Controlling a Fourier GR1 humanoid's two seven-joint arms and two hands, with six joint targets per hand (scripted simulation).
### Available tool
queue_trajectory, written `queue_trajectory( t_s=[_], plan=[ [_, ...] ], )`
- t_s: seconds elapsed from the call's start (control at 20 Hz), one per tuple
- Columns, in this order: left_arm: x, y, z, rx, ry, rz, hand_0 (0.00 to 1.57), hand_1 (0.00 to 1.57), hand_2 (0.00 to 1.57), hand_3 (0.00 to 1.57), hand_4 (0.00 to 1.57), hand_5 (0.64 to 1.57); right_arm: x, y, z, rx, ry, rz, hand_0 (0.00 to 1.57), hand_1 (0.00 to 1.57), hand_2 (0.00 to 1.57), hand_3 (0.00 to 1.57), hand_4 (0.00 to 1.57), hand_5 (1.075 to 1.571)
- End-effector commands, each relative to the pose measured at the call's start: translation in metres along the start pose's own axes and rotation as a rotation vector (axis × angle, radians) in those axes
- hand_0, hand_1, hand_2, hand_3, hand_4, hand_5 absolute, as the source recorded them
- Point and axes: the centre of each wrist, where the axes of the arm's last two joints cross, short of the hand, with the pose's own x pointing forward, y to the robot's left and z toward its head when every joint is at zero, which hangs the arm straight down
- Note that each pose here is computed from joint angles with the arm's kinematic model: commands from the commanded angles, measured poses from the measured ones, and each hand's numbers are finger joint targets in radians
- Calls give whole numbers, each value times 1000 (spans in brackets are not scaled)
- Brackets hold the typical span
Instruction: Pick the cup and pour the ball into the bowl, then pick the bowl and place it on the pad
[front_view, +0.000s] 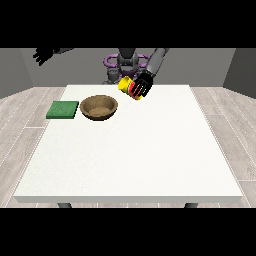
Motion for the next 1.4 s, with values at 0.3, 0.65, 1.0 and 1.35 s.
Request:
queue_trajectory(
  t_s=[0.3,0.65,1.0,1.35],
  plan=[
    [82,-17,-16,-112,-59,-403,1334,1334,1571,1571,1475,1535,-23,-30,8,-12,109,-41,0,0,0,123,699,1561],
    [114,-7,-32,-43,-117,-758,1470,1470,1571,1571,1099,1570,-32,-9,-6,-11,96,-28,0,0,0,248,698,1556],
    [145,-18,-1,-118,-204,-954,272,272,1258,1549,1040,1571,-42,-8,-16,-6,96,-30,0,0,0,327,686,1552],
    [174,4,-12,-120,-291,-963,0,0,1056,1547,1106,1570,-32,-27,-12,-69,63,-12,0,0,0,271,691,1548]
  ],
)
